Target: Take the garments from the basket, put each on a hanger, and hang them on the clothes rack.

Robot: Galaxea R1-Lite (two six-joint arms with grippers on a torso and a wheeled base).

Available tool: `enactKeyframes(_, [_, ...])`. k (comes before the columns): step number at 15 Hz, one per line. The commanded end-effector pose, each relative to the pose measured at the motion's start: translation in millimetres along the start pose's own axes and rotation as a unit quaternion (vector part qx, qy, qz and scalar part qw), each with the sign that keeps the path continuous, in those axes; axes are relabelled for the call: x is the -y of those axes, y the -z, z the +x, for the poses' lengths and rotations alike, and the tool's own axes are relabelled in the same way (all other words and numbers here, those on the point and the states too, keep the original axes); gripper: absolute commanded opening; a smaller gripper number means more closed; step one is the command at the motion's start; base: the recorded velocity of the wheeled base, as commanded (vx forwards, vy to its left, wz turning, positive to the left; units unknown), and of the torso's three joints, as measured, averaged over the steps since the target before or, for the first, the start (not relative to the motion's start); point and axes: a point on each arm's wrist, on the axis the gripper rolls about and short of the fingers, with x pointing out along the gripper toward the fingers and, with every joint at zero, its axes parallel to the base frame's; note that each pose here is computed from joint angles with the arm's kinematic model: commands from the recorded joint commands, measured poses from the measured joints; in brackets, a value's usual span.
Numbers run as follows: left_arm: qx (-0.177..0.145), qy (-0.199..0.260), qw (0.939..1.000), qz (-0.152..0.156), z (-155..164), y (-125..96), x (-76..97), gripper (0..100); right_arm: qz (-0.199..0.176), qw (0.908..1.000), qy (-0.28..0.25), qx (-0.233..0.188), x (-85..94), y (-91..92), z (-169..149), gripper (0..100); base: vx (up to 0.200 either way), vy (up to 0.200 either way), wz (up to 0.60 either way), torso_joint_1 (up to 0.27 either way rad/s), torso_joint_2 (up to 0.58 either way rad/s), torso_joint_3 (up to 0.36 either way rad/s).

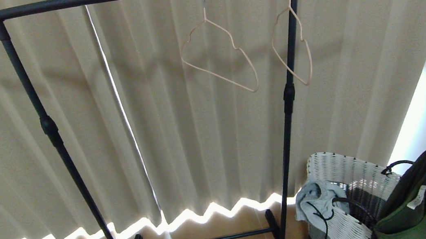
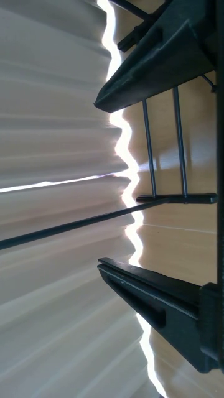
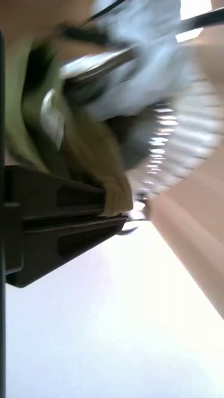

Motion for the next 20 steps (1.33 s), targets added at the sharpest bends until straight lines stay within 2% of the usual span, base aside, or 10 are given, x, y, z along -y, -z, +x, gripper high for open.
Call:
enactKeyframes(1, [0.001, 0.0, 1.0, 0.001, -0.1, -0.4, -0.1, 100, 0.034, 0.9969, 0.026, 0.066, 10.4, -11.9, -27.4, 0, 0.0, 0.0, 0.0, 0.0, 0.0, 0.0])
enactKeyframes(2, [0.0, 0.0, 1.0, 0.001, 0.0, 0.0, 0.0, 100, 0.059, 0.9947, 0.029, 0.079, 12.0, -13.6, -33.1, 0, 0.0, 0.0, 0.0, 0.0, 0.0, 0.0])
enactKeyframes(4, [0.001, 0.0, 1.0, 0.001, -0.1, -0.4, -0.1, 100, 0.082, 0.9917, 0.031, 0.095, 13.3, -15.0, -41.0, 0, 0.0, 0.0, 0.0, 0.0, 0.0, 0.0])
enactKeyframes(9, [0.0, 0.0, 1.0, 0.001, 0.0, 0.0, -0.1, 100, 0.08, 0.9915, 0.02, 0.1, 11.2, -10.6, -46.5, 0, -0.2, 0.0, 0.0, 0.004, 0.0, 0.001])
enactKeyframes(13, [0.0, 0.0, 1.0, 0.002, 0.0, 0.0, -0.1, 100, 0.072, 0.9918, -0.003, 0.106, 4.2, -13.3, -45.8, 0, 0.0, 0.0, 0.0, 0.0, 0.0, 0.0])
enactKeyframes(20, [0.0, 0.0, 1.0, 0.004, 0.0, 0.0, 0.0, 100, 0.063, 0.9909, -0.029, 0.115, -3.9, -15.5, -47.6, 0, 0.0, 0.2, 0.0, 0.0, 0.0, 0.002])
